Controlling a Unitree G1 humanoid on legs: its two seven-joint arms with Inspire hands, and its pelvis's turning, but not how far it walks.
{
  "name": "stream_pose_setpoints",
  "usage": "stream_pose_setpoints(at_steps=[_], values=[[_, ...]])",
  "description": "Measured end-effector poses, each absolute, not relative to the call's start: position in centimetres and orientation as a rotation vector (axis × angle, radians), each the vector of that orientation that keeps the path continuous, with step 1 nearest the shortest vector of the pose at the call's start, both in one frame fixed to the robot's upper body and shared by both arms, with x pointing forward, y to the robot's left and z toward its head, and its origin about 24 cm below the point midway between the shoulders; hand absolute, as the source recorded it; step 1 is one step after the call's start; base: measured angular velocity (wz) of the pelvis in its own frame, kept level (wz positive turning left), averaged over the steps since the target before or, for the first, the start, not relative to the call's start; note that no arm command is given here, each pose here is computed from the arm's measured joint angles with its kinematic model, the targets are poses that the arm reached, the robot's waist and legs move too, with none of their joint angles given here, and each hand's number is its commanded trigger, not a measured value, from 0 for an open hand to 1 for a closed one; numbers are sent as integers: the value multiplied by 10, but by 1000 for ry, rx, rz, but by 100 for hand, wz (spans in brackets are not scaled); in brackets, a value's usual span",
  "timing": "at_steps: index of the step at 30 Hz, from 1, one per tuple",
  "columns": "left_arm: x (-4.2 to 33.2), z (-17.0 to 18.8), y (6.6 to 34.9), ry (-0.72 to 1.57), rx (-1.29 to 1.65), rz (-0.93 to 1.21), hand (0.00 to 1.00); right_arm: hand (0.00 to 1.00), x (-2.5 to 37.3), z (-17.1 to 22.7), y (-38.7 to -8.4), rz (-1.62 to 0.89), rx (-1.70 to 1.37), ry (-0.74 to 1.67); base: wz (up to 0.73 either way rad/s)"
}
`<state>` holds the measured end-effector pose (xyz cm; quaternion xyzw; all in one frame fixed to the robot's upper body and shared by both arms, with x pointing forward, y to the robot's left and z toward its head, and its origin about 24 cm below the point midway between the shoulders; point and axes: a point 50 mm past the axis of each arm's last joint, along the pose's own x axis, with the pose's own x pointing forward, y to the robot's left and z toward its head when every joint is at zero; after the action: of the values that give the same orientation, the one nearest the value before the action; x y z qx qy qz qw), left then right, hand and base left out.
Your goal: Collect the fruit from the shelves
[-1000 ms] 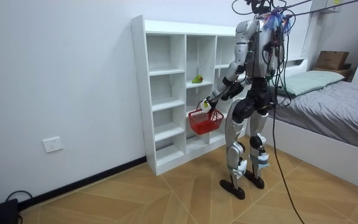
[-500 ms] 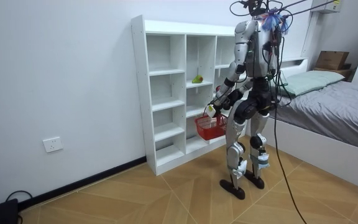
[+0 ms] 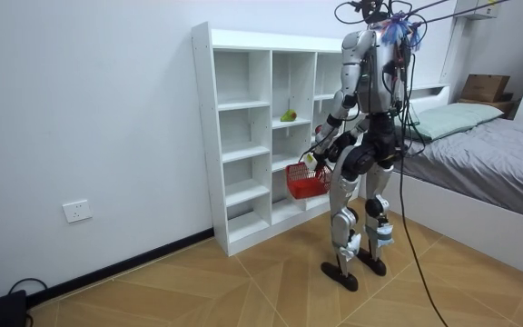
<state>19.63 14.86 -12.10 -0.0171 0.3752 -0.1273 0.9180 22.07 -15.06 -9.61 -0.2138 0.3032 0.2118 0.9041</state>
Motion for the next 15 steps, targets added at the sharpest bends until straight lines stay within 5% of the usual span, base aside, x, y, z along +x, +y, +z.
stream_pose_setpoints(at_steps=[15], values=[[197,-120,145,771,-35,-300,100,100,216,-99,-140,507,-469,632,0]])
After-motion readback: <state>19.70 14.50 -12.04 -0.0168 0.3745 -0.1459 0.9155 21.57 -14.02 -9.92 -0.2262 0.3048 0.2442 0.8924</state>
